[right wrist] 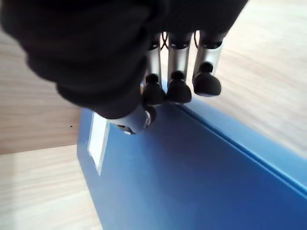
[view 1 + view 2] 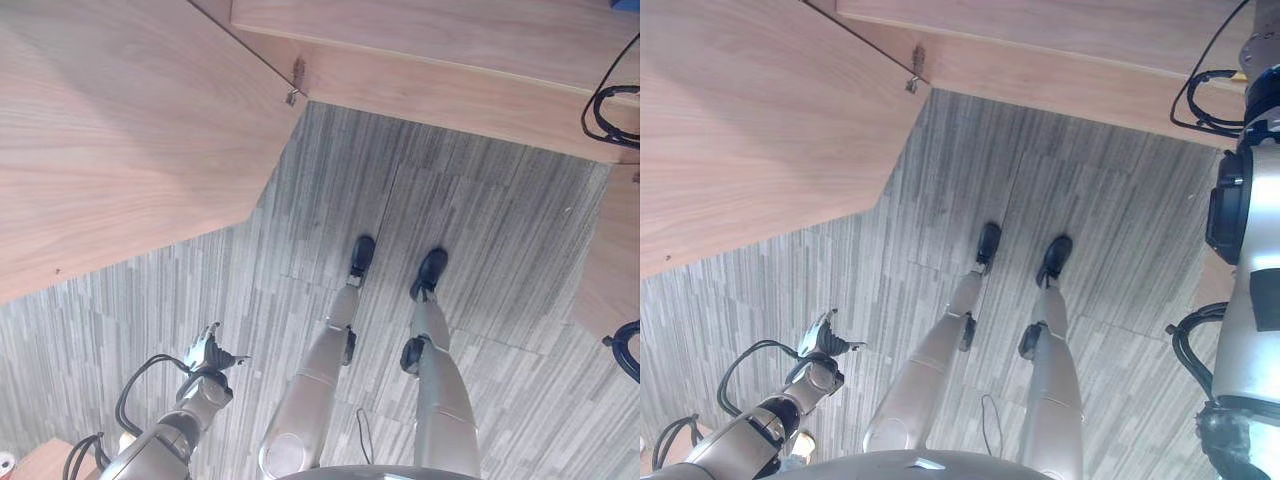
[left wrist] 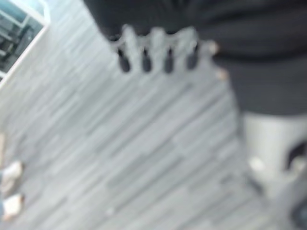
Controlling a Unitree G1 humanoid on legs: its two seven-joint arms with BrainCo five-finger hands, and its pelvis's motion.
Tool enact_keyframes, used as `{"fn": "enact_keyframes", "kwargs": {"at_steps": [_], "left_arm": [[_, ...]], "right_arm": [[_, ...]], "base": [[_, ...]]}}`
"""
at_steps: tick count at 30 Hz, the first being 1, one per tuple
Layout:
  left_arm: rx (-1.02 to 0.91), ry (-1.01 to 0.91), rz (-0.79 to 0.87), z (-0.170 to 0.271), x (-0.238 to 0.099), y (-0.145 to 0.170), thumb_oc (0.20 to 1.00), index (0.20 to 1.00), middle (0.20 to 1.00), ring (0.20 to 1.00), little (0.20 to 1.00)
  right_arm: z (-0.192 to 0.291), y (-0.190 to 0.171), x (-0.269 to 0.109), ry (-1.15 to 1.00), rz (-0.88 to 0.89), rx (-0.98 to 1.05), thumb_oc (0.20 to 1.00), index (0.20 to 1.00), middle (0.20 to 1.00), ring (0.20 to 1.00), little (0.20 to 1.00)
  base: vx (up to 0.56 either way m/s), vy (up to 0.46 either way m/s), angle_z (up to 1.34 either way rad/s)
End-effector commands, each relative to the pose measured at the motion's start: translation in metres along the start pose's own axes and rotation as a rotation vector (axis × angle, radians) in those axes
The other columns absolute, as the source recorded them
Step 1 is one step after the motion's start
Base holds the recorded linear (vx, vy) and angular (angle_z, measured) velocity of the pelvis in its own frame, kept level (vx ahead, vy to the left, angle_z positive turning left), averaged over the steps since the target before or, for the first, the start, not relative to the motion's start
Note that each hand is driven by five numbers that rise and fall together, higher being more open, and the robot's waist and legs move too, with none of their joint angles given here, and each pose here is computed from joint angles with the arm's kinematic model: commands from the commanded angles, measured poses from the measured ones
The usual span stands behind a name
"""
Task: Put the empty folder in the office cabinet
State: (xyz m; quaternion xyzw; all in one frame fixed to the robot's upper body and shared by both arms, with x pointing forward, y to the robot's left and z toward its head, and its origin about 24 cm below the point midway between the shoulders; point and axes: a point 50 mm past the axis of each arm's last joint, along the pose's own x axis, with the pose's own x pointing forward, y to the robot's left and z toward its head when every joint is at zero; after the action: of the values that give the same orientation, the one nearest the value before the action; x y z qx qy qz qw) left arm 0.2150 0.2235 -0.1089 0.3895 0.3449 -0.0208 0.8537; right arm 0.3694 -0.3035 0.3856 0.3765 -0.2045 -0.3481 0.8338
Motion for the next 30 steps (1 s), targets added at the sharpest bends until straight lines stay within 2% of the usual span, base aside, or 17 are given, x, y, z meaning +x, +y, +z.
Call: {"fn": "enact_keyframes", "kwargs": {"at_steps": [1,7,16,26,30], "left_arm": [[-0.039,0.098,0.066,-0.013,0.004,0.019,1.0,1.0,1.0,1.0,1.0],[-0.043,0.1,0.063,-0.021,0.001,0.021,1.0,1.0,1.0,1.0,1.0],[-0.032,0.098,0.048,-0.029,-0.003,0.018,1.0,1.0,1.0,1.0,1.0],[-0.036,0.099,0.056,-0.028,-0.002,0.02,1.0,1.0,1.0,1.0,1.0],[-0.038,0.11,0.073,-0.026,-0.001,0.019,1.0,1.0,1.0,1.0,1.0]], "right_arm": [[0.01,0.013,-0.004,-0.085,0.106,-0.078,0.2,0.2,0.2,0.2,0.2],[0.018,0.025,-0.008,-0.142,0.233,-0.112,0.2,0.2,0.2,0.2,0.2],[0.033,0.021,-0.006,-0.195,0.264,-0.051,0.2,0.2,0.2,0.2,0.2],[0.02,0.006,0.001,-0.162,0.187,-0.071,0.2,0.2,0.2,0.2,0.2],[0.011,-0.004,0.003,-0.16,0.088,-0.072,0.2,0.2,0.2,0.2,0.2]], "base": [[0.0,0.0,0.0],[0.0,0.0,0.0],[0.0,0.0,0.0],[0.0,0.0,0.0],[0.0,0.0,0.0]]}}
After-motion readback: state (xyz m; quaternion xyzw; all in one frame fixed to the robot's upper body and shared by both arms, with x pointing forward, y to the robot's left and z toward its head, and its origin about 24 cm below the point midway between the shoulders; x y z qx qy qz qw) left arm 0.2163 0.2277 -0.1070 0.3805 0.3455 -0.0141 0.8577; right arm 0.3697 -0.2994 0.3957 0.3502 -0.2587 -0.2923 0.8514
